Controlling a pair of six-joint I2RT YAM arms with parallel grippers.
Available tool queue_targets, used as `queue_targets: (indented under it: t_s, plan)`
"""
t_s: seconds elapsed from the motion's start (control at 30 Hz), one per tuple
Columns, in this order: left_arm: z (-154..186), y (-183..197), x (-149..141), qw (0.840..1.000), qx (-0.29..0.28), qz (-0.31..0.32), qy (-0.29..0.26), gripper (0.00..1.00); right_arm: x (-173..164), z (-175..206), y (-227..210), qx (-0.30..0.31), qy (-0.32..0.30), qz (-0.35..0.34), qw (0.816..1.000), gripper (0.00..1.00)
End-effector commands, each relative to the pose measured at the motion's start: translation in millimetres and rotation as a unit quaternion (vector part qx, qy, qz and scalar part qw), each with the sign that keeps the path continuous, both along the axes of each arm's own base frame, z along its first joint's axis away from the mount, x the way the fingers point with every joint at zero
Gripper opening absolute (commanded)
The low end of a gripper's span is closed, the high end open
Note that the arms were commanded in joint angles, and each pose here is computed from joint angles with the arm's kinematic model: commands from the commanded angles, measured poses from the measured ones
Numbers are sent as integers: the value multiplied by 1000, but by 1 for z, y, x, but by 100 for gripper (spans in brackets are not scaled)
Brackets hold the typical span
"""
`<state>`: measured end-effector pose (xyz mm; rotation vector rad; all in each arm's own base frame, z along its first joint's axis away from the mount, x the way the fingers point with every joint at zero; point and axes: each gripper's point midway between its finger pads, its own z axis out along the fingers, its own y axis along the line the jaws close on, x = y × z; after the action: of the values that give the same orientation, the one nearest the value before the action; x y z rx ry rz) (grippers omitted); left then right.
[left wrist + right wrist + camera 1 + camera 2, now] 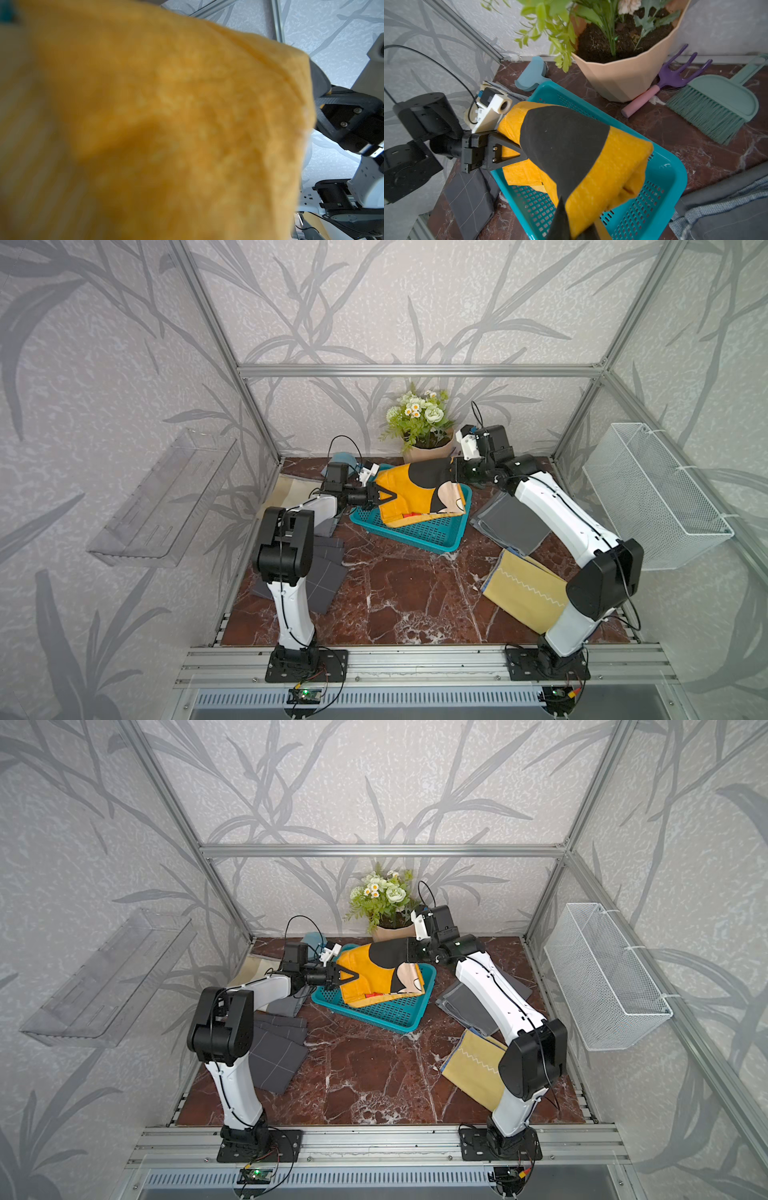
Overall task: Put the folded pillowcase in the basket
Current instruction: Place the pillowcase in the basket.
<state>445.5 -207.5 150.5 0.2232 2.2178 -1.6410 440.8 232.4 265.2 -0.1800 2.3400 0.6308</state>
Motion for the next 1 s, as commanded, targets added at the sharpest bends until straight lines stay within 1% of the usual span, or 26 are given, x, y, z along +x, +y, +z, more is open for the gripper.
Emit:
queue_targets:
  t_s: [0.0, 0.1, 0.2, 0.4, 0.57, 0.67, 0.7, 0.73, 0.77, 0.8, 0.87, 0.9, 0.97]
  plan:
    - [3, 6, 10, 1000, 16, -11, -17, 0, 15, -13, -6, -4, -2, -29, 1000, 0]
    - [-15, 13, 16, 999, 50, -6, -2, 0, 19, -39, -8, -13, 27, -43, 999, 0]
    - [-27, 17, 18, 997, 80, -5, 13, 5, 20, -58, -9, -13, 48, -55, 997, 0]
    - [-39, 26, 20, 990, 135, -9, 30, 17, 14, -91, -14, -18, 92, -77, 993, 0]
    - [-46, 34, 17, 983, 180, -7, 42, 25, 4, -104, -15, -28, 110, -86, 990, 0]
    - [-42, 38, 18, 980, 195, 2, 35, 35, -3, -108, -11, -39, 114, -81, 989, 1]
    - [-41, 39, 19, 979, 200, 4, 33, 36, -5, -111, -9, -42, 117, -77, 989, 11]
    - [-41, 40, 19, 978, 205, 6, 32, 38, -8, -114, -6, -46, 121, -72, 989, 27]
    - [-40, 41, 20, 977, 209, 10, 30, 43, -10, -118, -5, -52, 125, -71, 988, 41]
    - [-39, 43, 21, 976, 214, 14, 29, 53, -13, -121, -5, -59, 131, -70, 987, 57]
    - [-35, 45, 22, 975, 221, 21, 25, 57, -17, -125, -5, -71, 134, -73, 986, 78]
    - [-32, 46, 23, 974, 223, 26, 21, 61, -18, -125, -8, -78, 133, -78, 985, 84]
    - [-22, 47, 25, 974, 224, 35, 13, 72, -18, -118, -11, -81, 123, -85, 985, 91]
